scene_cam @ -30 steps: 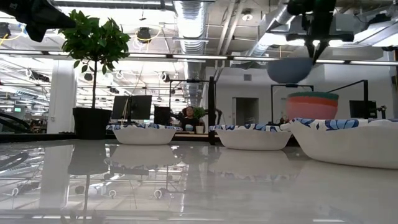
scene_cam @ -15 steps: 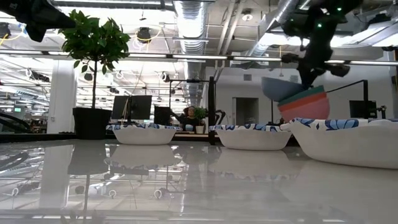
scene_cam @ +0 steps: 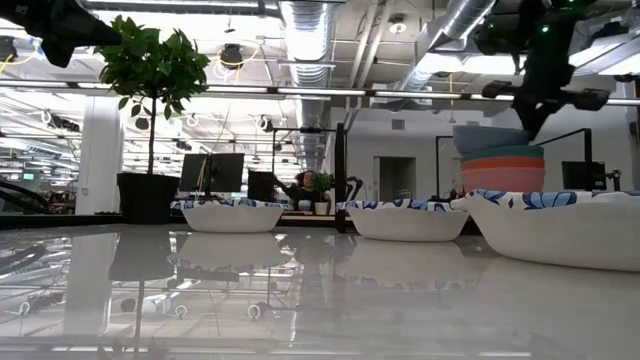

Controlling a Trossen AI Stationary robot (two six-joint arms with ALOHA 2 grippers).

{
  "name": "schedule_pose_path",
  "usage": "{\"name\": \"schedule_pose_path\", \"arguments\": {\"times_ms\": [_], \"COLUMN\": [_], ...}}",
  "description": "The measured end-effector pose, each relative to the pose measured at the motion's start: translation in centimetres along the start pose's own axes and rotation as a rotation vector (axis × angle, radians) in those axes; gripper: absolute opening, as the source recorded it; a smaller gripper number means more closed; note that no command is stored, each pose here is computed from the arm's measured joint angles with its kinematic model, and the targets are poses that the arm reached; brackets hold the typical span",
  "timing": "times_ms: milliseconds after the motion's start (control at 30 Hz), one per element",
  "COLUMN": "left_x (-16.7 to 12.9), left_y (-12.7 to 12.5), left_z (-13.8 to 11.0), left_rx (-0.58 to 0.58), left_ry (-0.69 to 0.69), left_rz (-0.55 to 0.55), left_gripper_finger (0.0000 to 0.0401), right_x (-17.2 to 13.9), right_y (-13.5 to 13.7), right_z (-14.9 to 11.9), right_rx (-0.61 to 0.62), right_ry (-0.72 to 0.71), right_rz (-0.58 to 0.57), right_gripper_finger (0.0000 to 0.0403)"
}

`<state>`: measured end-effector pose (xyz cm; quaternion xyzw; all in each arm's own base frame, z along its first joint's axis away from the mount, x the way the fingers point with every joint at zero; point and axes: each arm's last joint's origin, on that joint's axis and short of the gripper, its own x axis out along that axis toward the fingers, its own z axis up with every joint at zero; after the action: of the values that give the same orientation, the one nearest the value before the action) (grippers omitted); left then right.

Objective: Place and stack bowls onto a shelf
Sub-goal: Stack the blue bowl on top of the green bowl on the shelf

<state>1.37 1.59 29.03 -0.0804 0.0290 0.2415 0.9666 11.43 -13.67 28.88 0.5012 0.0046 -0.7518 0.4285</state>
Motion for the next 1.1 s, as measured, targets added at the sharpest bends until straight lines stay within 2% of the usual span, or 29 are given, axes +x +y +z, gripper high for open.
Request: {"name": "schedule_pose_path", "arguments": {"times_ms": [300,667,800,967,1100], "left_x": [0.0,0.0,0.0,0.0,0.0], "left_y": [0.0,0.0,0.0,0.0,0.0], "left_z": [0.0,0.0,0.0,0.0,0.0], "left_rx": [0.0,0.0,0.0,0.0,0.0], "left_ry": [0.0,0.0,0.0,0.0,0.0], "left_rz": [0.0,0.0,0.0,0.0,0.0], "left_gripper_finger": [0.0,0.0,0.0,0.0,0.0], "right_x": [0.1,0.2,0.2,0.2,-0.1], "right_y": [-0.3,-0.3,-0.2,0.0,0.8], "right_z": [0.1,0.2,0.2,0.3,0.5], "right_rx": [0.015,-0.041,-0.05,-0.113,-0.142], "right_ry": [-0.034,-0.006,-0.008,-0.03,-0.04], "right_rz": [-0.031,-0.034,-0.031,-0.008,0.086], "right_gripper_finger": [0.0039,0.0083,0.0118,0.0185,0.0231]}}
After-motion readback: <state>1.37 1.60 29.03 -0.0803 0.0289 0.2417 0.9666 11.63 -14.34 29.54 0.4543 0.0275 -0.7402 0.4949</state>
